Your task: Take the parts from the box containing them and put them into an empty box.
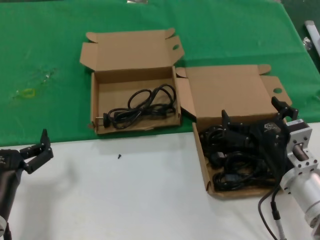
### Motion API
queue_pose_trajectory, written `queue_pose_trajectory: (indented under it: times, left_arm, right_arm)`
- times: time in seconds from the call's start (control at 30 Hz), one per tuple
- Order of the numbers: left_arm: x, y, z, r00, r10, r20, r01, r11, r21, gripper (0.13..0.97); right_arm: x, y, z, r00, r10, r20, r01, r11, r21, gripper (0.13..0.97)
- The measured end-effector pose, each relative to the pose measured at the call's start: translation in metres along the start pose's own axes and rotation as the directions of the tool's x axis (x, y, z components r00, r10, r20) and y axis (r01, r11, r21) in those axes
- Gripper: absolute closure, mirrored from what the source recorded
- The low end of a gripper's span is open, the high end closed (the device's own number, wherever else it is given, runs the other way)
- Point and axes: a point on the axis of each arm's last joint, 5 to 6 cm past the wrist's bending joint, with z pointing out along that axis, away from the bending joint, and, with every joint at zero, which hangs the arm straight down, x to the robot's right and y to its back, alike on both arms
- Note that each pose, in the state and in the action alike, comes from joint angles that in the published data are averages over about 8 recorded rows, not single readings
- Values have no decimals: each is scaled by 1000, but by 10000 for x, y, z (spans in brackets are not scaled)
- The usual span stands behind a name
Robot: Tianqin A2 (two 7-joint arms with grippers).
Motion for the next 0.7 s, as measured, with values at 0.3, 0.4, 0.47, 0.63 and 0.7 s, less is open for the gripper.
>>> queue_pose_trajectory:
  times: [0.3, 0.4, 0.47, 0.63, 0.7]
  left_arm:
    - [0, 0, 0, 1000, 0, 0, 0, 1000, 0, 132]
    - [0, 0, 0, 1000, 0, 0, 0, 1000, 0, 132]
    - [0, 0, 0, 1000, 0, 0, 0, 1000, 0, 132]
    - [0, 0, 0, 1000, 0, 0, 0, 1000, 0, 132]
    - [0, 0, 0, 1000, 0, 0, 0, 1000, 0, 132]
  right_arm:
    - [0, 0, 0, 1000, 0, 0, 0, 1000, 0, 130]
    - [0, 0, 0, 1000, 0, 0, 0, 1000, 0, 130]
    - [0, 0, 0, 1000, 0, 0, 0, 1000, 0, 130]
    - [0, 0, 0, 1000, 0, 0, 0, 1000, 0, 130]
    - [0, 0, 0, 1000, 0, 0, 0, 1000, 0, 130]
